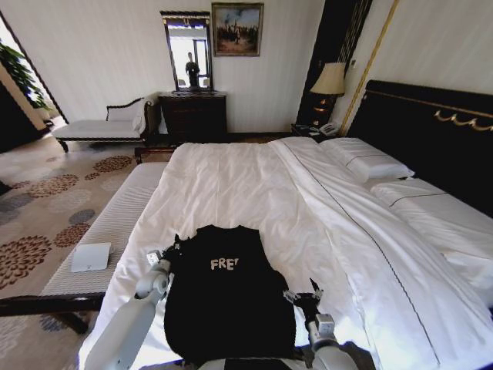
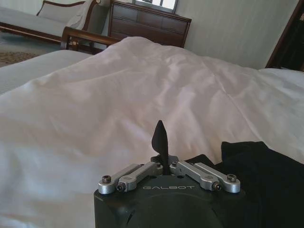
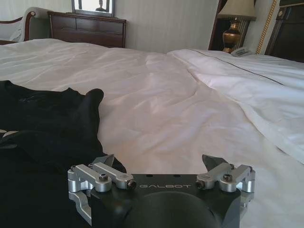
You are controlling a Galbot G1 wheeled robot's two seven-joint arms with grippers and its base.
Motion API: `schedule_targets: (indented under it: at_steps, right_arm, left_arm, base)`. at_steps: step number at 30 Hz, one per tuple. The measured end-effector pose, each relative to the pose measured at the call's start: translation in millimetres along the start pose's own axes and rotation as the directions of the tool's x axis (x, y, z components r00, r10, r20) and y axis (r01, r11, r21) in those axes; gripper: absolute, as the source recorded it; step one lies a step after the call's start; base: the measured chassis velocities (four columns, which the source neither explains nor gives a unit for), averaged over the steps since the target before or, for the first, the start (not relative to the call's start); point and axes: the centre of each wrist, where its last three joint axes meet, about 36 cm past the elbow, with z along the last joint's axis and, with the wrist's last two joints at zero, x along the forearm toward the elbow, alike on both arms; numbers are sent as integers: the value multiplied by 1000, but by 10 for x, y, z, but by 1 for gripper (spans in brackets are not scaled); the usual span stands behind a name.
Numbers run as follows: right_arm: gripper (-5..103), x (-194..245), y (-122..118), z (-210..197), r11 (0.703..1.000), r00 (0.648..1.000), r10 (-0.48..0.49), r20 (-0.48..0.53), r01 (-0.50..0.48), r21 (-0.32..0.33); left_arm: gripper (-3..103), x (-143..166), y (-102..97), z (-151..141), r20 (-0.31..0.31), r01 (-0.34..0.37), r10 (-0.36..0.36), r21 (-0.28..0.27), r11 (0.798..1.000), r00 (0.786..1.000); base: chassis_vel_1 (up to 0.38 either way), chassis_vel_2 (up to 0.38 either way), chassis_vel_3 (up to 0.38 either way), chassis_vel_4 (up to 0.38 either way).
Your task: Fold the clothes on the bed.
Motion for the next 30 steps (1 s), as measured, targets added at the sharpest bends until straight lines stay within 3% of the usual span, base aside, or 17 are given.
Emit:
schedule_targets:
  at_steps: [11,19,22,23,25,26,27,28,30]
  right_arm:
    - [100,-29,30,-9,1000,1000,-12,6,12,-1]
    - [100,-31,18,-9,1000,1000,-11,6,11,0]
    - [100,-51,15,-13,1000,1000,-11,8,11,-3]
    - [100,-51,15,-13,1000,1000,-11,8,11,-3]
    - [100,-75,5,-7,1000,1000,-12,9,12,-1]
    - [100,-75,5,-7,1000,1000,-12,9,12,-1]
    - [100,-83,3,-10,1000,1000,-14,10,14,-1]
    - [100,-96,-4,-18,1000,1000,-16,12,16,-3]
    - [100,-101,-7,-22,1000,1000,-16,12,16,-3]
  left_arm:
    - [1,161,221,1,20,64,-64,15,998,998]
    - [1,255,150,-98,59,77,-76,-11,997,995]
    - [1,470,136,-83,79,74,-65,-116,991,995]
    - [1,470,136,-83,79,74,-65,-116,991,995]
    - [1,481,114,-51,94,83,-65,-197,977,993]
    - [1,481,114,-51,94,83,-65,-197,977,993]
    - [1,451,84,-47,103,88,-65,-231,969,993]
    - [1,360,-21,-60,127,93,-56,-311,946,990]
    - [1,324,-75,-67,135,94,-50,-342,935,990]
  base:
    - [0,0,0,0]
    - [0,0,0,0]
    - [0,0,0,0]
    - [0,0,0,0]
    - [0,0,0,0]
    - [0,0,0,0]
    - [0,0,0,0]
    - [0,0,0,0]
    - [0,0,0,0]
